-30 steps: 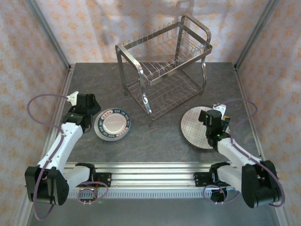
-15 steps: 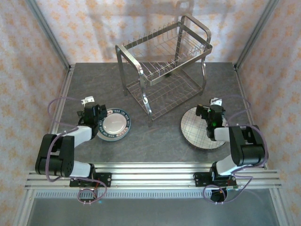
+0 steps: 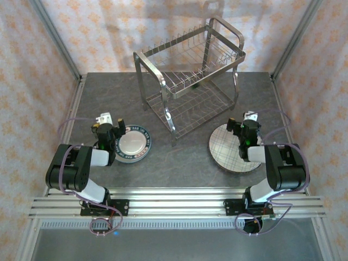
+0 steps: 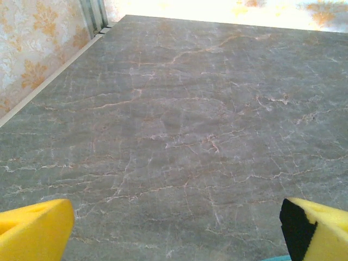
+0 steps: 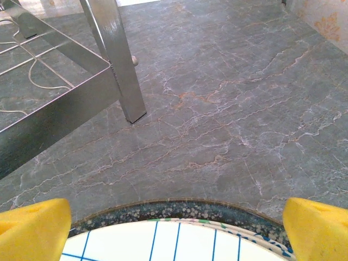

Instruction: Unload the plates from the dish rack

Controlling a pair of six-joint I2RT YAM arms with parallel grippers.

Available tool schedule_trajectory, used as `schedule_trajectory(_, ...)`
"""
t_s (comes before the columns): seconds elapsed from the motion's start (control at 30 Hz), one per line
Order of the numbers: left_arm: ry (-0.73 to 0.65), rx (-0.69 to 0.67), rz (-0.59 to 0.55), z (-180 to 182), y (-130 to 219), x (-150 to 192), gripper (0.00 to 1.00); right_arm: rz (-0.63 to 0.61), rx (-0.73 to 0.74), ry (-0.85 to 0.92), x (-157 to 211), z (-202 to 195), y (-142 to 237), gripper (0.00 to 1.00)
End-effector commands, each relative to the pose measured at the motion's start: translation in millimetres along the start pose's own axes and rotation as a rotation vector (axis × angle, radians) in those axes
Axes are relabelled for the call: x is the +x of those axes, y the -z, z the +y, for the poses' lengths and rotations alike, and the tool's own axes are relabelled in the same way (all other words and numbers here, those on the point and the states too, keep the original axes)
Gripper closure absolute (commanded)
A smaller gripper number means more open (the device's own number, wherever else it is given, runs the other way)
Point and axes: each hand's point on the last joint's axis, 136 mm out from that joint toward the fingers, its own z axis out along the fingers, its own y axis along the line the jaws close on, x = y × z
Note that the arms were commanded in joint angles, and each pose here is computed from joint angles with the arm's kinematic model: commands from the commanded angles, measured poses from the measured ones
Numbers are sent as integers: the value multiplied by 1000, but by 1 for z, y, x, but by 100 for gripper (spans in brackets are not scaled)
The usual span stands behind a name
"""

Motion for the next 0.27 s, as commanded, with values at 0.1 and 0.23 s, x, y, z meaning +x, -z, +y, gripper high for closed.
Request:
schedule_trajectory(0.1, 7, -35, -56, 7, -1, -17, 0, -23, 31, -18, -10, -5, -4, 1)
schedule_trajectory(0.23, 6, -35, -60, 6, -1, -18, 0, -31, 32, -20, -11, -6, -2, 1)
